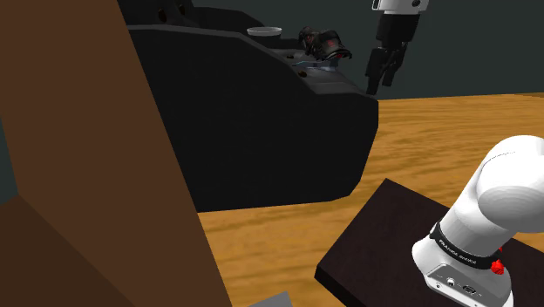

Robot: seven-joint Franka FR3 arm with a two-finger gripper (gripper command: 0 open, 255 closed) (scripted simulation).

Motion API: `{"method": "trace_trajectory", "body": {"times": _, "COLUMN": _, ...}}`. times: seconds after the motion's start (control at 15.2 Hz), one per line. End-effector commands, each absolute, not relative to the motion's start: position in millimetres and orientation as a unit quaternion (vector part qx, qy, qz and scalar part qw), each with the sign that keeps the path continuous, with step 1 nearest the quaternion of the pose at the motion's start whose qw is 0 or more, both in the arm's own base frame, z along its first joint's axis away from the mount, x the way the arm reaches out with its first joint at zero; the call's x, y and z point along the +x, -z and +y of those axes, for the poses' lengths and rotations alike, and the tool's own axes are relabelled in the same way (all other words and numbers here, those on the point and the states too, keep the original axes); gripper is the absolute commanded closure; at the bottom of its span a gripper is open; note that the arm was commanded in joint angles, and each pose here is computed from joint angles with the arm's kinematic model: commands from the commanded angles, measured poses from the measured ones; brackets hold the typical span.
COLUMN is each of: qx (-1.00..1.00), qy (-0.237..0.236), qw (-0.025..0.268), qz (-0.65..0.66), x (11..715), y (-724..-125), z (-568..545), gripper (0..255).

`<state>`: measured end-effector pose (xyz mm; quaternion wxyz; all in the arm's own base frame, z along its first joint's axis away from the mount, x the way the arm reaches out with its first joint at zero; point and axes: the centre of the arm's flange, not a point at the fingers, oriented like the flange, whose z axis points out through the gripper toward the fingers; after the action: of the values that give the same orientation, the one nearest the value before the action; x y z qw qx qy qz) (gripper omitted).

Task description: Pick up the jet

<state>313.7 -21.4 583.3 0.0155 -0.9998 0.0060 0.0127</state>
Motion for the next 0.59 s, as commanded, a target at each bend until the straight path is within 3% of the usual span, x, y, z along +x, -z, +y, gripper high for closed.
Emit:
{"method": "trace_trajectory", "body": {"times": 0.0, "qx": -1.0, "qy": -0.013, "qw": 0.015, "qz": 0.006, "x": 314, "y": -583, "z": -21, "gripper": 0}}
{"method": "trace_trajectory", "body": {"times": 0.53, "qx": -0.994, "qy": -0.003, "qw": -0.015, "qz": -0.108, "x": 386, "y": -581, "z": -85, "gripper": 0}}
